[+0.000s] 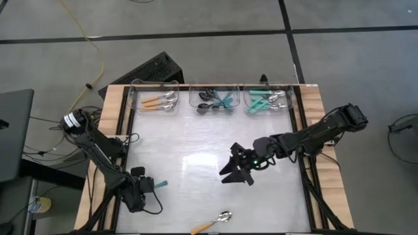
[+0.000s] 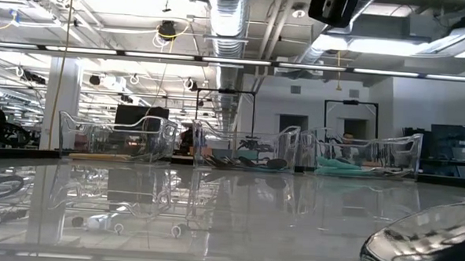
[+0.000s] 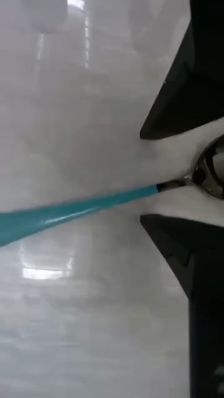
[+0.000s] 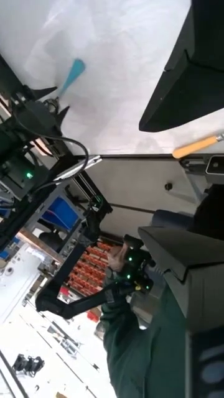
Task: Sort silverware by color (type)
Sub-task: Put the blue spoon into the middle transparent bin
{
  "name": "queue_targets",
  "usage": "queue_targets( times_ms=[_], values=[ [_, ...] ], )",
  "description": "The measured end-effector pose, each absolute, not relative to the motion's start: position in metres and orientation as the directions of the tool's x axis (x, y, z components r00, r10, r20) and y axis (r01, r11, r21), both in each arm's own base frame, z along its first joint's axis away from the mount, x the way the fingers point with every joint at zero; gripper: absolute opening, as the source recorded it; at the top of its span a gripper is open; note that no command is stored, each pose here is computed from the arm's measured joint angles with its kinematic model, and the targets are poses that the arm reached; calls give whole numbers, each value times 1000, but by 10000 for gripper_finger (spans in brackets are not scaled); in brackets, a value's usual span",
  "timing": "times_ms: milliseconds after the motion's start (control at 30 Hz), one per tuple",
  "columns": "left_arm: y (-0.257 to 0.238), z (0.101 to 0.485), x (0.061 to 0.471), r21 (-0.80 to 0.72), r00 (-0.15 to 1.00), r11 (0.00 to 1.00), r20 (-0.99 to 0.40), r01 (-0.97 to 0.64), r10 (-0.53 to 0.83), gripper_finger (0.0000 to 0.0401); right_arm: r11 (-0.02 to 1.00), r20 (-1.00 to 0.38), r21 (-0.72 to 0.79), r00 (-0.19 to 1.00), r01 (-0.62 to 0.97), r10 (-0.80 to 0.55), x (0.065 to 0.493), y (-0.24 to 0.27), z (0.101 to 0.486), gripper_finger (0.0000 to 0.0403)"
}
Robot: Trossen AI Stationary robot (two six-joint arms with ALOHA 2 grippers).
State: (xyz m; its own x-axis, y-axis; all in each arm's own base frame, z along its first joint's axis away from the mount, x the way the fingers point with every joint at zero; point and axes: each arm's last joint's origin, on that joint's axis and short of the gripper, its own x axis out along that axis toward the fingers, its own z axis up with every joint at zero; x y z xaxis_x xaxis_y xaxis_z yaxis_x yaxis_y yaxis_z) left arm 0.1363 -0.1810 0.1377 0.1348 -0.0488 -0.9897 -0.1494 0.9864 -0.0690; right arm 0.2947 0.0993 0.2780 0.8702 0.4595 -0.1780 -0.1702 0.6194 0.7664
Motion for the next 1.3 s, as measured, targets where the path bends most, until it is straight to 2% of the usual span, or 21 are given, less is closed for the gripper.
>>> queue_targets(
  times_ms=[100, 233, 300, 400, 533, 700, 800, 900, 1000, 1100, 1300],
  values=[
    [-178, 137, 135, -52, 125, 988, -992, -144, -34, 148, 617, -178, 769, 870, -168, 459, 295, 99, 278, 285],
    [-175, 136, 135, -26, 109, 992, -994, -122, -13, 35, 614, -180, 770, 865, -173, 469, 294, 103, 278, 285],
    [-173, 140, 139, -25, 114, 992, -993, -126, -11, 13, 612, -180, 770, 859, -181, 479, 292, 106, 278, 285],
    [-166, 156, 157, -7, 168, 995, -986, -100, 10, 5, 608, -180, 770, 848, -194, 498, 290, 112, 278, 285],
    [-145, 212, 207, -21, 355, 998, -935, -62, 3, 2, 608, -175, 767, 844, -205, 506, 287, 120, 278, 285],
    [-89, 286, 273, 120, 578, 991, -806, -58, 132, 1, 608, -174, 765, 842, -212, 511, 286, 123, 278, 285],
    [-36, 318, 303, 274, 605, 959, -751, -79, 264, 1, 624, -174, 752, 847, -215, 502, 286, 122, 278, 285],
    [30, 341, 327, 358, 605, 924, -708, -139, 365, 1, 630, -172, 747, 854, -212, 491, 287, 120, 279, 285],
    [93, 343, 344, 362, 573, 917, -722, -164, 388, 0, 638, -171, 740, 857, -215, 486, 288, 118, 279, 285],
    [146, 324, 359, 370, 508, 915, -763, -164, 400, 0, 648, -171, 730, 861, -216, 479, 289, 116, 279, 285],
    [204, 275, 381, 323, 447, 938, -825, -129, 345, 0, 658, -163, 726, 877, -203, 451, 293, 106, 279, 285]
  ],
)
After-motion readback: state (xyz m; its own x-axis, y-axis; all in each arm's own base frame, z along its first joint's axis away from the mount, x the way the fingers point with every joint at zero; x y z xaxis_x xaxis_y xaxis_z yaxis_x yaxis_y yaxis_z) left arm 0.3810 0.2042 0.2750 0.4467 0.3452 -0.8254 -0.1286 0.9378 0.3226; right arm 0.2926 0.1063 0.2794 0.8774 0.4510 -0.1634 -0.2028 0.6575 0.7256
